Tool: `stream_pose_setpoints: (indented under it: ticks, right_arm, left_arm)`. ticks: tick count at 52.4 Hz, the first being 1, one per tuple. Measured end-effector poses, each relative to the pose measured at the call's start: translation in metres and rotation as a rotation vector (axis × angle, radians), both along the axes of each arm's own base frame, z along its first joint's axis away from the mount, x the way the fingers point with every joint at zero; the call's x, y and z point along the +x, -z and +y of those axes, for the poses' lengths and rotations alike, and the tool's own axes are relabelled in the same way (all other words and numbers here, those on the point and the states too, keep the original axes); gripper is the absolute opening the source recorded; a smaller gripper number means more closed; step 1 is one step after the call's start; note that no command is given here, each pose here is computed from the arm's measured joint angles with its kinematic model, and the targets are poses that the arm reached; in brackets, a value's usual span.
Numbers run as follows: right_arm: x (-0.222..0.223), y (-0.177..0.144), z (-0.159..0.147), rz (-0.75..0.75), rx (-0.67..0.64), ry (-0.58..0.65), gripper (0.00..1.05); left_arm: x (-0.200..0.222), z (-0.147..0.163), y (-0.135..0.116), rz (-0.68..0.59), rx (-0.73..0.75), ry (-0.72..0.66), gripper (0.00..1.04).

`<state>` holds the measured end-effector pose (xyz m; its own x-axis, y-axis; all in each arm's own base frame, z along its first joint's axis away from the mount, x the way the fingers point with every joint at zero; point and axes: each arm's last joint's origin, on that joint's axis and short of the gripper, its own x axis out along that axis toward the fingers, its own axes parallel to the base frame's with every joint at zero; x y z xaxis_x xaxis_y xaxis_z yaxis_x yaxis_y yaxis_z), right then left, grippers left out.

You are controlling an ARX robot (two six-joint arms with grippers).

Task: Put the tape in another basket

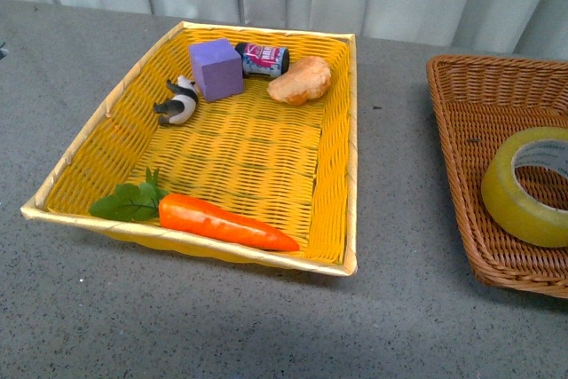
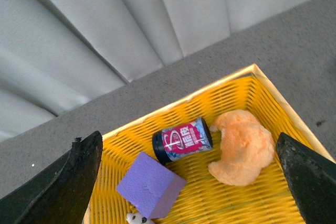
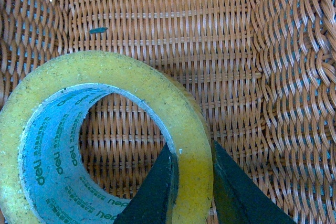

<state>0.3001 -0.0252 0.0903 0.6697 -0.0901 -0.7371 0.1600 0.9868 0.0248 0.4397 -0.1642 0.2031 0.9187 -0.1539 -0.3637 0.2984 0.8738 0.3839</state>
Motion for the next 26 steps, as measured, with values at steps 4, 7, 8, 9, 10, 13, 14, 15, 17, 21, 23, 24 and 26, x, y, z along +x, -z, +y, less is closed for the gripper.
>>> stream_pose_setpoints:
  ticks: [4,7,8,9,10,13,14,15,17,21,23,24,26]
  right_arm:
    - [-0.0007,0.0032,-0.0017,0.011,-0.018,0.008,0.15]
    - [-0.0015,0.0052,-0.0019,0.019,-0.019,0.006,0.15]
    - [-0.0016,0.0056,-0.0021,0.020,-0.019,0.007,0.15]
    - [-0.0018,0.0060,-0.0022,0.022,-0.021,0.009,0.15]
    - [-0.0018,0.0063,-0.0025,0.023,-0.022,0.010,0.15]
    - [-0.0019,0.0069,-0.0034,0.025,-0.022,0.014,0.15]
    - [-0.0019,0.0069,-0.0035,0.024,-0.022,0.014,0.15]
    - [-0.0019,0.0072,-0.0039,0.025,-0.024,0.013,0.17]
    - [-0.0018,0.0075,-0.0043,0.025,-0.028,0.016,0.23]
    - [-0.0016,0.0075,-0.0055,0.022,-0.029,0.017,0.34]
    - [-0.0014,0.0073,-0.0059,0.019,-0.028,0.017,0.39]
    - [-0.0013,0.0072,-0.0064,0.017,-0.028,0.017,0.43]
    - [-0.0012,0.0070,-0.0069,0.014,-0.028,0.018,0.48]
  left_arm:
    - [0.0013,0.0015,-0.0021,-0.021,-0.022,-0.031,0.98]
    - [0.0015,0.0016,-0.0027,-0.027,-0.030,-0.041,0.98]
    - [0.0016,0.0017,-0.0028,-0.028,-0.031,-0.044,0.98]
    - [0.0015,0.0017,-0.0027,-0.028,-0.032,-0.048,0.98]
    - [0.0015,0.0017,-0.0026,-0.028,-0.034,-0.051,0.98]
    - [0.0013,0.0015,-0.0026,-0.028,-0.036,-0.053,0.98]
    - [0.0013,0.0013,-0.0026,-0.028,-0.036,-0.053,0.98]
    - [0.0012,0.0011,-0.0026,-0.027,-0.036,-0.052,0.98]
    - [0.0011,0.0010,-0.0025,-0.026,-0.036,-0.052,0.98]
    - [0.0008,0.0005,-0.0023,-0.025,-0.037,-0.051,0.98]
    - [0.0009,0.0005,-0.0023,-0.024,-0.044,-0.054,0.98]
    - [0.0009,0.0005,-0.0023,-0.023,-0.046,-0.055,0.98]
    - [0.0008,0.0006,-0.0021,-0.022,-0.055,-0.061,0.98]
